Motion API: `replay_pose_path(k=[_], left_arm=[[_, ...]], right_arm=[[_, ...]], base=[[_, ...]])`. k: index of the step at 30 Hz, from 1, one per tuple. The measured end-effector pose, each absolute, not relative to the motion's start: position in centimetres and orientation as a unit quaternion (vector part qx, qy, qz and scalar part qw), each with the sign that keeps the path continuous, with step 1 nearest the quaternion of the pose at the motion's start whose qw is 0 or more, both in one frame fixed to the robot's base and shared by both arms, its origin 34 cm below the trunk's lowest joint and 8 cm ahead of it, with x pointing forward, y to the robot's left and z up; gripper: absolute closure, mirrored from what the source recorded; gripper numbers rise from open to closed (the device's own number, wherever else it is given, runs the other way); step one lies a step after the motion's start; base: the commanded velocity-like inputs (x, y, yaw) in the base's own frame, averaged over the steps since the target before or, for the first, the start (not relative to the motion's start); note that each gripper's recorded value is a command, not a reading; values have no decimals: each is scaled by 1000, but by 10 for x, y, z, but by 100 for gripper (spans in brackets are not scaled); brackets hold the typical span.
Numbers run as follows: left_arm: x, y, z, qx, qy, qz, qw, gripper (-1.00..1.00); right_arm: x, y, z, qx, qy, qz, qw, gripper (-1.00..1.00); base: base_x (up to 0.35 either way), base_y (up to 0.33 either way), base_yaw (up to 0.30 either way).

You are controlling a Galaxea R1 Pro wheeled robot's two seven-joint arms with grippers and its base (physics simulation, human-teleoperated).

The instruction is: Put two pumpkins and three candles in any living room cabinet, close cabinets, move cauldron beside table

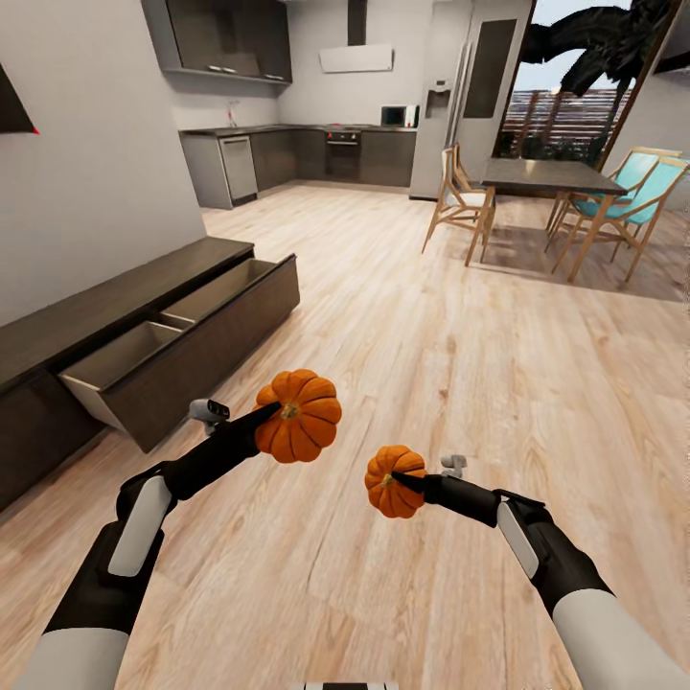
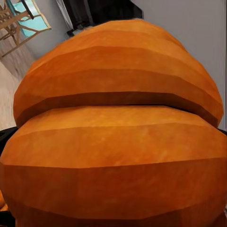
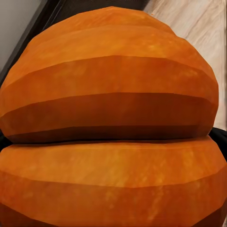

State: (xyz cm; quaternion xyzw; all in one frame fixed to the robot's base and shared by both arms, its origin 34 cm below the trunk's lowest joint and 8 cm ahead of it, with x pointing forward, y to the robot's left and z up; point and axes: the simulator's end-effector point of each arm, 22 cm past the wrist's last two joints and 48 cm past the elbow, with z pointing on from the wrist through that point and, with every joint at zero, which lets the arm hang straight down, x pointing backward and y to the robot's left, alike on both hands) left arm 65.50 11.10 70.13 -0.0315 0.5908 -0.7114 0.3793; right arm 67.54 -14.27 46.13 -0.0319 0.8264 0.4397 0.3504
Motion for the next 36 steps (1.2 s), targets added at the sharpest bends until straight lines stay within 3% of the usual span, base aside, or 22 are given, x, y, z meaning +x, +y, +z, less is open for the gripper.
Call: replay_pose_path(k=[7,36], left_arm=[[654,113,704,-31,587,-713,382,100],[651,110,715,-20,586,-710,390,100]], right_arm=[[676,-142,463,-32,826,440,351,100],[677,-143,475,-39,822,437,363,100]], base=[[121,0,-37],[328,0,0]])
